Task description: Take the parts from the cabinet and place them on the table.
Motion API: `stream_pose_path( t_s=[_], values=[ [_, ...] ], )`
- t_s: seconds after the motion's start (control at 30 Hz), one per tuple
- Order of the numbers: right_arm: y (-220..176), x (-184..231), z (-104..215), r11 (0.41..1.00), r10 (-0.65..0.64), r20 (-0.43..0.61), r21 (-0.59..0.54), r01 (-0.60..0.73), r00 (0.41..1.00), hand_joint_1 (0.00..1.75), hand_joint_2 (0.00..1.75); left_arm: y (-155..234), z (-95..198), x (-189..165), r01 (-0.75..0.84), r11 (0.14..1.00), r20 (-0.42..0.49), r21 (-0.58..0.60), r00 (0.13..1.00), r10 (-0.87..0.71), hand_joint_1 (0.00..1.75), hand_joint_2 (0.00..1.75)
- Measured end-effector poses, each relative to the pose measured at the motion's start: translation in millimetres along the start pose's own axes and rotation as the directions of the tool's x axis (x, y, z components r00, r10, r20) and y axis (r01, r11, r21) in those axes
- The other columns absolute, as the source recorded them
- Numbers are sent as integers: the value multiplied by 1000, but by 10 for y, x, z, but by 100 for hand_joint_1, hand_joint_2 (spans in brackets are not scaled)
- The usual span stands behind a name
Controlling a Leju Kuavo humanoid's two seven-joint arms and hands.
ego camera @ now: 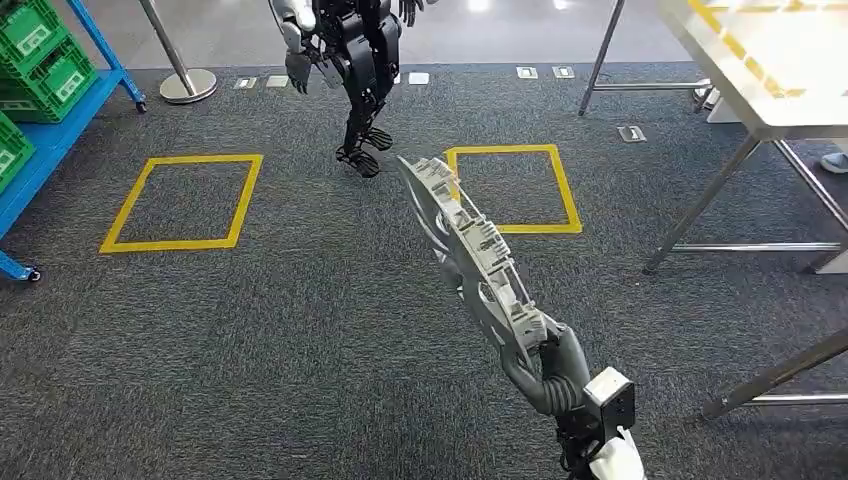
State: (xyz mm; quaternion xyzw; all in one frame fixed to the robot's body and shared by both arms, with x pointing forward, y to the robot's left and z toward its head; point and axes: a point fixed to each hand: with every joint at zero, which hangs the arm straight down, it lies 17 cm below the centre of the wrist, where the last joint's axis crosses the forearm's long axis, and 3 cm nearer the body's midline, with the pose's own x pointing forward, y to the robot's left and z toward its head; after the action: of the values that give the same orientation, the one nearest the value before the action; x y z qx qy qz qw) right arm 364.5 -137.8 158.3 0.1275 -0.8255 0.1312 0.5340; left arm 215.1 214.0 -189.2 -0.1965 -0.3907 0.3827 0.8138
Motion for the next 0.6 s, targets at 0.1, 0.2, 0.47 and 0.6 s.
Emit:
stream_pose_path(
  t_s=[0.1,0.2,0.47,0.6],
  values=[
    [11,27,-96,1000,4,15,11,-4,1000,175,175,-4,-10,32,-7,1000,14,2,1000,7,0,175],
    [18,35,-155,1000,6,21,17,-6,1000,175,175,4,-6,37,-10,1000,18,5,1000,10,0,175],
    [24,44,-194,1000,4,25,16,-4,1000,175,175,13,-1,29,-11,1000,14,6,1000,10,0,175],
    [16,47,-214,1000,6,25,11,-7,1000,175,175,15,-1,26,-10,1000,13,7,1000,10,0,175]
  ],
)
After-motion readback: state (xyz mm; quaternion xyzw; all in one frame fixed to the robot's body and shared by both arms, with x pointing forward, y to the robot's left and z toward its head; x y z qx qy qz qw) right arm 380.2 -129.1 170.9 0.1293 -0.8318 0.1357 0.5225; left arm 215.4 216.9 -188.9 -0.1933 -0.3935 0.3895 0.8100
